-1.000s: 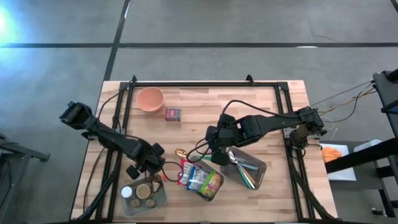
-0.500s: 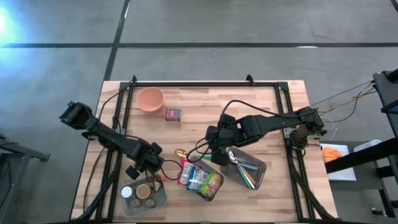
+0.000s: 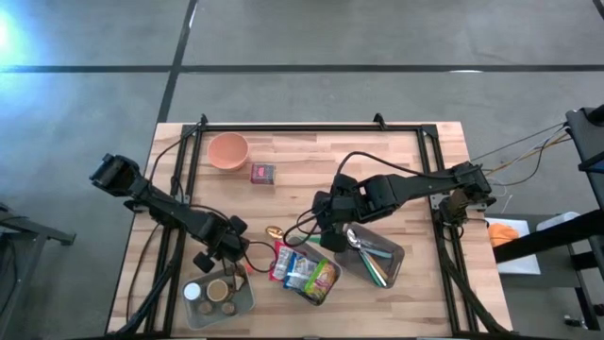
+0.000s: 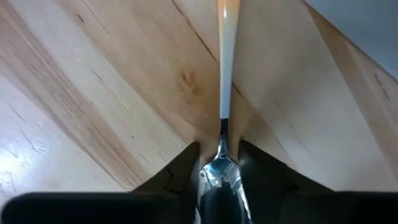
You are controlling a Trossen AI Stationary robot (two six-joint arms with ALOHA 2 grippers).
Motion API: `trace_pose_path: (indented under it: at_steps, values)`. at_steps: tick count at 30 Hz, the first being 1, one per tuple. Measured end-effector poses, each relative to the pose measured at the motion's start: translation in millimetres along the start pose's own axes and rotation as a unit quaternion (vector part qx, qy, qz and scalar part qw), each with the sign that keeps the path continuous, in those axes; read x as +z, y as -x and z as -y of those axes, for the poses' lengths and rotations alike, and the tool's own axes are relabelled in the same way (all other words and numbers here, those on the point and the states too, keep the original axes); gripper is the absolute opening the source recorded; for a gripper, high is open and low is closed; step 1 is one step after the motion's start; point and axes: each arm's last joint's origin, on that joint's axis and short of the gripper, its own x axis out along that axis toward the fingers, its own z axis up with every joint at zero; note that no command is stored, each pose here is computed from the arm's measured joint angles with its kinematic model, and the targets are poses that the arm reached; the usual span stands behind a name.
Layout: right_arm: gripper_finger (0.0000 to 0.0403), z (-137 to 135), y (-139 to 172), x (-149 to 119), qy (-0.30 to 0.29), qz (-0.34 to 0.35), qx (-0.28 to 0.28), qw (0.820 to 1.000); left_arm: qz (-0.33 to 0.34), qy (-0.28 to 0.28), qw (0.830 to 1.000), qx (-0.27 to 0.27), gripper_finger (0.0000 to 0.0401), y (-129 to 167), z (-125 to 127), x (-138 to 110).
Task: Pick & Place Food Item
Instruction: Put the orange spoon into the black bin
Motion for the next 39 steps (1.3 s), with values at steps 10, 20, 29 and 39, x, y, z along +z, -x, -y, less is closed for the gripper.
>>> trace_pose_path:
  at_steps: [10, 20, 29, 39]
  values:
    - [0.0332, 0.0, 0.0, 0.0, -0.002, 0.0, 0.0, 1.0, 0.014, 0.003, 1.0, -0.002, 0.0011, -1.6, -0.2, 1.1]
    - [0.0332, 0.0, 0.0, 0.0, -0.004, 0.0, 0.0, 1.0, 0.013, 0.022, 1.0, -0.007, 0.0002, -2.5, -1.0, -2.7]
    - [0.0332, 0.1, 0.5, 0.0, -0.004, 0.0, 0.0, 1.0, 0.022, 0.073, 0.997, -0.013, 0.0, 7.1, -7.1, -8.6]
    - [0.0332, 0.3, 6.1, 3.4, -0.003, 0.01, 0.005, 1.0, 0.024, 0.136, 0.99, -0.014, 0.0, 19.5, -19.3, -8.0]
